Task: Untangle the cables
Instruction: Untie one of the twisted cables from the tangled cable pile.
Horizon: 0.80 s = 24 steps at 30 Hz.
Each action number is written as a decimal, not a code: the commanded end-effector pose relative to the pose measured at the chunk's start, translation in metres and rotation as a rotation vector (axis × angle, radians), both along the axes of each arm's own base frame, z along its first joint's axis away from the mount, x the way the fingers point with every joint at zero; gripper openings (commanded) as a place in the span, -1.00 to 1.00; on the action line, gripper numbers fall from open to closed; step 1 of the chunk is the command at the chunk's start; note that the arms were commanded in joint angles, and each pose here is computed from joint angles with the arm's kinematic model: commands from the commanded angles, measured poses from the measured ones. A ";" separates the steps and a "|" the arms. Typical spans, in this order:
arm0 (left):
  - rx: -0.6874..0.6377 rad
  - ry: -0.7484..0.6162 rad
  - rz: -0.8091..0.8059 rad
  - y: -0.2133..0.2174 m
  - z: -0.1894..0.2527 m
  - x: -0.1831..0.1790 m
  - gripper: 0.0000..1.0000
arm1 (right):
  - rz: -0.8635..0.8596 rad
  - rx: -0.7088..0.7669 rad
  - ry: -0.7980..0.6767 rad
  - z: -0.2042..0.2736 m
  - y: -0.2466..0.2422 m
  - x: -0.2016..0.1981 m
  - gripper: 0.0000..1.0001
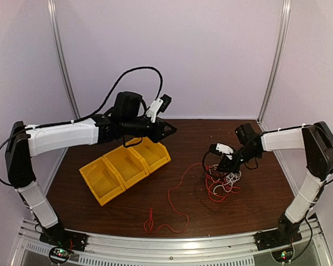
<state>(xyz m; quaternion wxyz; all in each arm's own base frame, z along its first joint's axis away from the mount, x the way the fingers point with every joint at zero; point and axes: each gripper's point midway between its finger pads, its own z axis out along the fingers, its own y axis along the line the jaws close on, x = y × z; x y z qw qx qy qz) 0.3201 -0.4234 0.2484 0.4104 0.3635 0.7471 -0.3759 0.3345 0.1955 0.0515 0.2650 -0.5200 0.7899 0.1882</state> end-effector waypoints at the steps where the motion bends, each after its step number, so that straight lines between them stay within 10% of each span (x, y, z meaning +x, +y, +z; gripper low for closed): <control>1: 0.049 0.031 0.028 0.003 -0.036 0.014 -0.48 | 0.012 0.035 -0.045 0.019 -0.001 0.001 -0.77; 4: 0.057 0.075 -0.042 -0.013 -0.065 0.013 -0.04 | 0.038 0.048 -0.051 0.023 0.001 -0.004 -0.75; 11: 0.086 0.118 -0.135 -0.045 -0.117 0.025 0.19 | 0.065 0.056 -0.035 0.022 0.002 -0.010 -0.74; 24: 0.028 0.250 -0.316 -0.074 -0.159 -0.003 -0.23 | 0.069 0.046 -0.017 0.016 0.002 -0.012 -0.72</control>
